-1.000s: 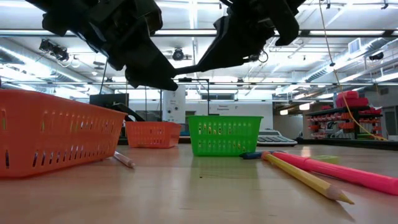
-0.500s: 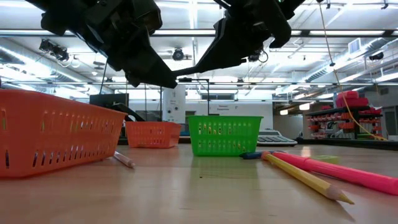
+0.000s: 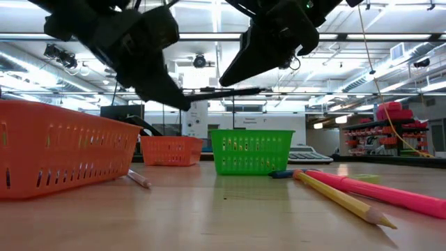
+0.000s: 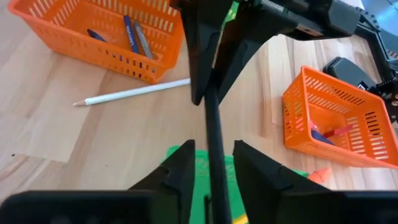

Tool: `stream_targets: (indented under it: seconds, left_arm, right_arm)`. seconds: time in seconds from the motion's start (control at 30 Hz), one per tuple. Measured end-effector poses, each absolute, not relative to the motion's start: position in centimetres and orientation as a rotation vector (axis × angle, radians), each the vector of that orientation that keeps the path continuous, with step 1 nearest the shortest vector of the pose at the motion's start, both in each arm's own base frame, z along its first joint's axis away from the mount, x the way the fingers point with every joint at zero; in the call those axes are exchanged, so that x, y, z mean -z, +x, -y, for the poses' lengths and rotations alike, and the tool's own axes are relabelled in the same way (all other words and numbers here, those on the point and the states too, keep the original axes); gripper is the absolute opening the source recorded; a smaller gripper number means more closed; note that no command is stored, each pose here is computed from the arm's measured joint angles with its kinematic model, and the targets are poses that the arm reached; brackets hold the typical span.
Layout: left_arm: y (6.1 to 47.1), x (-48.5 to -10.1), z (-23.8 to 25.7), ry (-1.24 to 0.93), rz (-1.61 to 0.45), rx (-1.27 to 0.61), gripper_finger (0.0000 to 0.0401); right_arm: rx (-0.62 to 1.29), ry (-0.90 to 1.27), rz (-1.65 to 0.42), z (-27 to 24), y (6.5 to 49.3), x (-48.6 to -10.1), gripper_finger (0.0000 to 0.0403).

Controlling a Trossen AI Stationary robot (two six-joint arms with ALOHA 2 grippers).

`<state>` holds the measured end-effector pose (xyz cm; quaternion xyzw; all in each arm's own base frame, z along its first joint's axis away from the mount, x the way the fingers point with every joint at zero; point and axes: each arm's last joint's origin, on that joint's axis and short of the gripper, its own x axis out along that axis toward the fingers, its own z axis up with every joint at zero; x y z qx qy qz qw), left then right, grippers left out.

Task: Sort crayons/erasers/pens/pencils in bins
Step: Put the black pen into the left green basket

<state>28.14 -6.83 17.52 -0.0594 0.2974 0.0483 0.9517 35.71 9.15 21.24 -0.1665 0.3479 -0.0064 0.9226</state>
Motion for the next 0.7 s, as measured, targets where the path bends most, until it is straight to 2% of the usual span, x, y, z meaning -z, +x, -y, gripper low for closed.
stream_targets:
  seconds: [0.13, 0.33, 0.47, 0.7]
  left_arm:
    - [27.6, -17.4, 6.6, -0.100, -0.649, -0.134, 0.0043]
    - [25.8, -19.9, 6.4, -0.078, -0.614, -0.197, 0.0043]
    - [23.2, -21.1, 6.6, -0.080, -0.668, -0.275, 0.0043]
    - [19.5, -20.4, 7.5, -0.100, -0.783, -0.486, 0.0043]
  right_arm:
    - [0.022, -0.342, -0.719, -9.1, 35.3, -21.7, 0.0155]
    - [0.052, -0.281, -0.787, -9.1, 33.6, -22.9, 0.0196]
    - [0.082, -0.190, -0.865, -9.6, 32.1, -23.1, 0.0201]
    - [0.059, -0.148, -0.918, -12.0, 31.0, -22.3, 0.0202]
